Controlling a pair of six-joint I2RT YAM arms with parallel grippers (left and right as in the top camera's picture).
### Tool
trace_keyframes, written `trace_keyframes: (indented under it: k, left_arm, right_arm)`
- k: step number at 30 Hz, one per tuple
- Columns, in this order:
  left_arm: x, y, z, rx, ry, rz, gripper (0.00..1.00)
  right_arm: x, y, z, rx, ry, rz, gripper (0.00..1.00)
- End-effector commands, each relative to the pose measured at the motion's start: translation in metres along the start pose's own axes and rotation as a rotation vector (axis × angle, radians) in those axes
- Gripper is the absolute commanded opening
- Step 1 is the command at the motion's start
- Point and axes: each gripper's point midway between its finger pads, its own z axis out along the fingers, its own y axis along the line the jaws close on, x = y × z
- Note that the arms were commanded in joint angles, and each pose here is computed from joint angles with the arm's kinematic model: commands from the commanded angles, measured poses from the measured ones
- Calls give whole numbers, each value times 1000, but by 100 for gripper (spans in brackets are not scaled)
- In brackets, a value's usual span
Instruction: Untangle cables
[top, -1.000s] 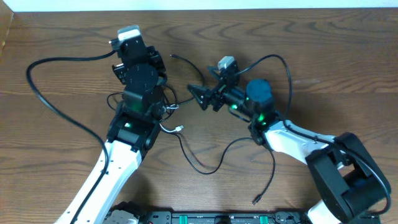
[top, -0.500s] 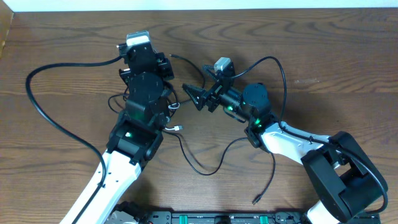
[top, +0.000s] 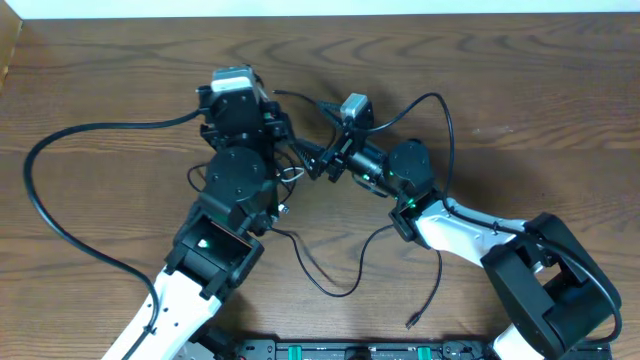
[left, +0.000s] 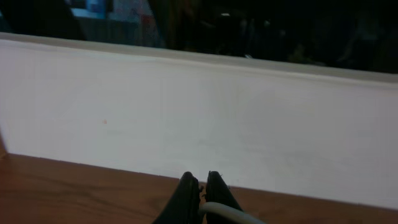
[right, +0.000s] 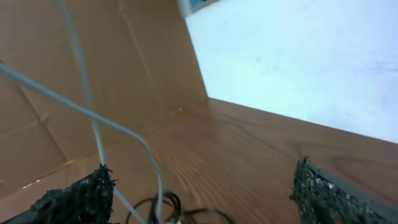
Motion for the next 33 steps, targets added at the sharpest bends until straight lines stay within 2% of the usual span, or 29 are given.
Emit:
trace_keyframes:
  k: [1,10,14,19,23,29,33]
  left_arm:
    - [-7,-12,-7,38,-10,-24,8]
    - [-1,-38,-20,117,9,-21,7]
    - [3,-49,-26,149,26,-38,8]
    - [18,-52,-30,157,80,11,8]
    - [28,-29,-29,34,106,76,7]
    - [37,26,-37,-267,135,233,8]
    - [39,45,-44,-371,146,299,8]
  right_arm:
    - [2,5,4,-5,-7,3,90]
    - [-14,9,3,-17,-71,-21,89]
    - [-18,-6,2,70,-98,-17,89]
    - [-27,-33,-4,204,-144,-14,88]
    - [-34,-52,-11,262,-162,-18,89]
    - [-31,-69,-16,303,-141,-4,88]
    - [-23,-71,-16,310,-115,20,89]
